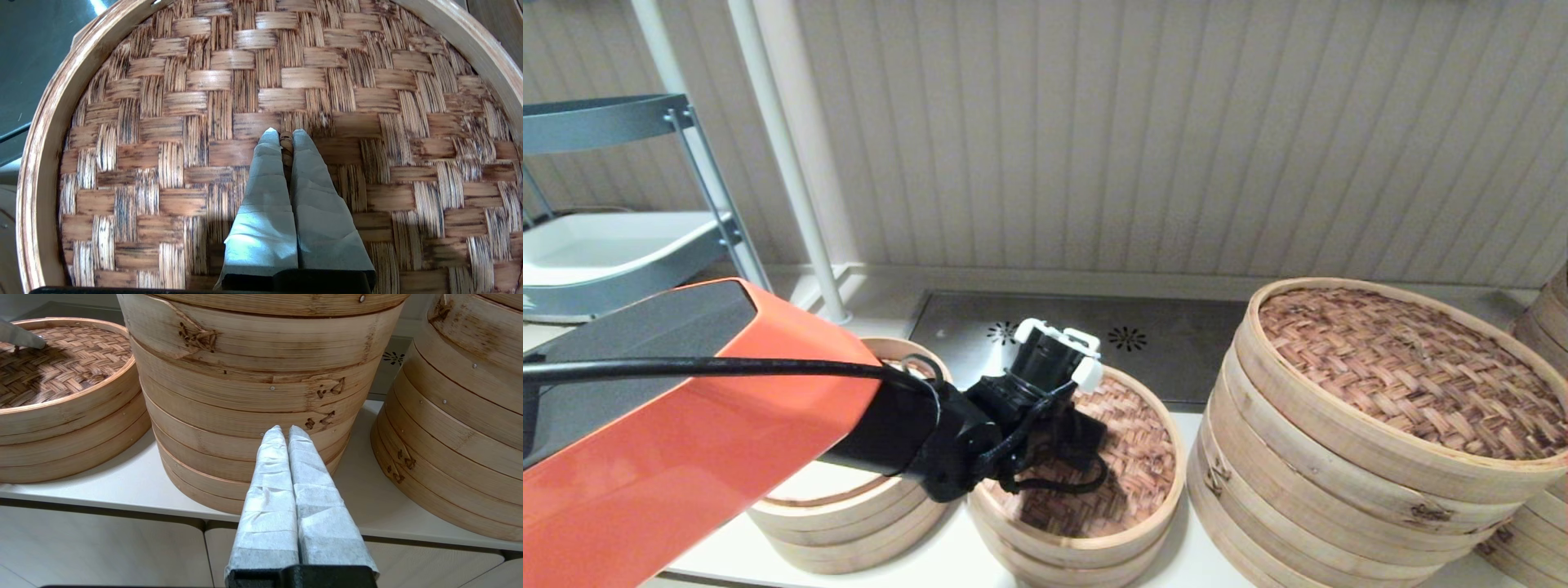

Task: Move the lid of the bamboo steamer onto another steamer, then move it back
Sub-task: Pick up the steamer

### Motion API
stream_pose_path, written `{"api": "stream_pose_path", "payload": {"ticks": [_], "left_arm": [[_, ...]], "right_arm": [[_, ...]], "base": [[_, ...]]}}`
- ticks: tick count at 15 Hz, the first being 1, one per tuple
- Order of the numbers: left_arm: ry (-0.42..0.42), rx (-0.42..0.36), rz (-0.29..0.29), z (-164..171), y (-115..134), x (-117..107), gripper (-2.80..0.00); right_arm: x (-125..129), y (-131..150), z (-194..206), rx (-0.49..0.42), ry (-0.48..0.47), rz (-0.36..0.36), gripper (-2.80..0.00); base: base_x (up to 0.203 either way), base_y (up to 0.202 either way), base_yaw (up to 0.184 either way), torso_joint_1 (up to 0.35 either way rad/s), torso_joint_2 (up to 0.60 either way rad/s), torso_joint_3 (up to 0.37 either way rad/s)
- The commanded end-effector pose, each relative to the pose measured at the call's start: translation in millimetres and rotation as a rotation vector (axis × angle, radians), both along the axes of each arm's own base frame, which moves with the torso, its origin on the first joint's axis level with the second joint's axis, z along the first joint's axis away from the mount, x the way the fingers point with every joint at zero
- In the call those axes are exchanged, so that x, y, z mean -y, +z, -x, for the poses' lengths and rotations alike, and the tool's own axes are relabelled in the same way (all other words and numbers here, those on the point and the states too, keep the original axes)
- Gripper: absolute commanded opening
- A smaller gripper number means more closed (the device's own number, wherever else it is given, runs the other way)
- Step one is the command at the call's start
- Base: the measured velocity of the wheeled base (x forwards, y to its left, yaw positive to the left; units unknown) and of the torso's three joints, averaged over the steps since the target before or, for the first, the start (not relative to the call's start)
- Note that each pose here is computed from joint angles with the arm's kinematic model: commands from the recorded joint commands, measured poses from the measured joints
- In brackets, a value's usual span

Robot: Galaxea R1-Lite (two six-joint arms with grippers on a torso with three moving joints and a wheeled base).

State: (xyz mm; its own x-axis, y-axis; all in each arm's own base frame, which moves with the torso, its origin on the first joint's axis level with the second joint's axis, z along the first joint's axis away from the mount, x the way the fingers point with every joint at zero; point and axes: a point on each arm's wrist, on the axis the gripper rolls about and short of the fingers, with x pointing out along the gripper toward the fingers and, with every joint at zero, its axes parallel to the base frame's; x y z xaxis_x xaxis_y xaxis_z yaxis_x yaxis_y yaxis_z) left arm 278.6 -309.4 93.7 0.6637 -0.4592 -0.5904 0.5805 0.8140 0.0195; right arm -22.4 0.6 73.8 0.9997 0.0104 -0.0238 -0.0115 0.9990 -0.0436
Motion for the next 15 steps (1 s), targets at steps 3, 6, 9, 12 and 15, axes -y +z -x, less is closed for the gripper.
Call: {"api": "stream_pose_path", "payload": {"ticks": [3,6,9,12,15], "left_arm": [[0.001,0.004,0.004,-1,0,1,-2.8],[0.001,0.031,0.034,-1,13,1,-2.8],[0.002,0.042,0.047,-1,20,0,-2.8],[0.002,0.049,0.053,0,25,0,-2.8],[0.002,0.061,0.07,2,34,-2,-2.8]], "right_arm": [[0,0,0,-0.001,0.0,0.0,-2.8],[0,0,0,0.0,-0.001,0.0,-2.8],[0,0,0,0.0,0.0,0.0,-2.8],[0,0,0,0.001,0.0,0.0,-2.8],[0,0,0,-0.001,0.0,-0.001,-2.8]], "base": [[0.0,0.0,0.0,0.0,0.0,0.0],[0.0,0.0,0.0,0.0,0.0,0.0],[0.0,0.0,0.0,0.0,0.0,0.0],[0.0,0.0,0.0,0.0,0.0,0.0],[0.0,0.0,0.0,0.0,0.0,0.0]]}}
